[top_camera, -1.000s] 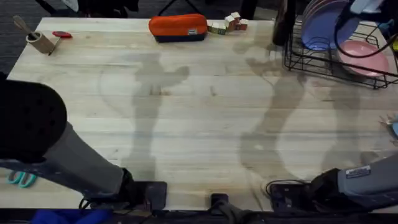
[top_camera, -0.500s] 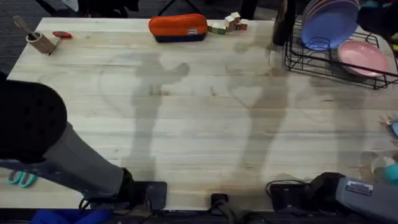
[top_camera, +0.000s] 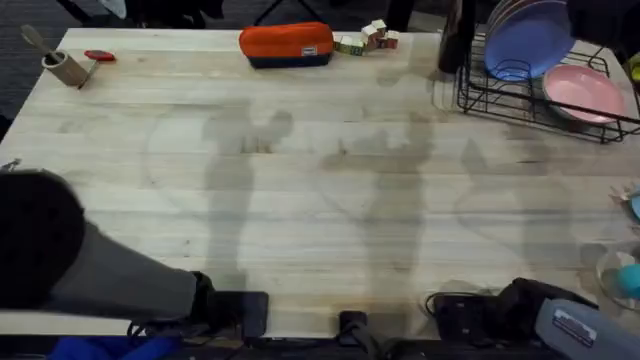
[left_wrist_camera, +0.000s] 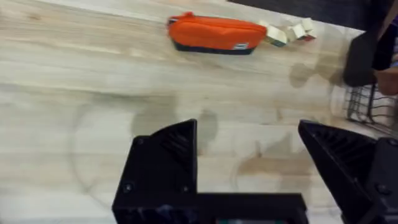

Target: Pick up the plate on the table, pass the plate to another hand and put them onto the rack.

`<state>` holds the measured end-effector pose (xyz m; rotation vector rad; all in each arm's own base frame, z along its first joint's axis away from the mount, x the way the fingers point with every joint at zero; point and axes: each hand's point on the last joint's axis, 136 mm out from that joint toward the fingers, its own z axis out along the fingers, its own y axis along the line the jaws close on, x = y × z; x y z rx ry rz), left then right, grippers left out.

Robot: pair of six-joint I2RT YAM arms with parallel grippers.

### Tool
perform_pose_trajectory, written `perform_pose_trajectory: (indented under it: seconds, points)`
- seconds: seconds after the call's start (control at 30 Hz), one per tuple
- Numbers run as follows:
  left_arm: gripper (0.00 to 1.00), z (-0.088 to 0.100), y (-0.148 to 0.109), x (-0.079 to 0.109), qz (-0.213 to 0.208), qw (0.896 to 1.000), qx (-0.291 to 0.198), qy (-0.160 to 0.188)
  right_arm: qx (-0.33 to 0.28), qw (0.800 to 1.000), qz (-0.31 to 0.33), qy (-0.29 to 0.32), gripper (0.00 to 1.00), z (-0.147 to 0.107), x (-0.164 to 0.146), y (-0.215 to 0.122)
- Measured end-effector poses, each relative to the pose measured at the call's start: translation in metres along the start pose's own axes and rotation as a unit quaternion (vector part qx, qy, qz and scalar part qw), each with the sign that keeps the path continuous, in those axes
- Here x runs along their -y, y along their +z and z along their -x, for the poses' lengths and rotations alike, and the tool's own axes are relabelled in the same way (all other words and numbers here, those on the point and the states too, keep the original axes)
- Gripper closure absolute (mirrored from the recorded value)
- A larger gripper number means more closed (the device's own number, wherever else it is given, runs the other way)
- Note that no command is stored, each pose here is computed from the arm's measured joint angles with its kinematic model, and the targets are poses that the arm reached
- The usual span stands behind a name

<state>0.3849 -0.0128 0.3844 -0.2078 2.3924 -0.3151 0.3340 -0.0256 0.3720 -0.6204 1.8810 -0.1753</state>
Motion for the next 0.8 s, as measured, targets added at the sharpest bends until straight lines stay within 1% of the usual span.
perform_pose_trajectory:
  seconds: [0.07,0.17,0.33,0.5,0.6,0.8]
  points:
    - [0.007,-0.007,-0.024,-0.003,0.017,1.0,0.013,0.008,0.007,0.999,0.006,0.042,0.006,0.006,-0.008,-0.008]
    - [0.006,-0.024,-0.064,-0.009,0.048,0.998,0.026,0.015,0.007,0.994,0.017,0.107,0.006,0.009,-0.021,-0.018]
    - [0.006,-0.047,-0.102,-0.018,0.083,0.996,0.035,0.018,-0.005,0.983,0.033,0.181,0.006,0.006,-0.032,-0.021]
    - [0.007,-0.053,-0.116,-0.021,0.093,0.994,0.045,0.02,-0.01,0.973,0.047,0.224,0.006,0.007,-0.041,-0.02]
    - [0.007,-0.054,-0.119,-0.021,0.095,0.994,0.048,0.021,-0.01,0.971,0.054,0.233,0.006,0.009,-0.045,-0.019]
    - [0.007,-0.059,-0.119,-0.023,0.098,0.994,0.037,0.023,-0.009,0.968,0.059,0.245,0.006,0.011,-0.048,-0.019]
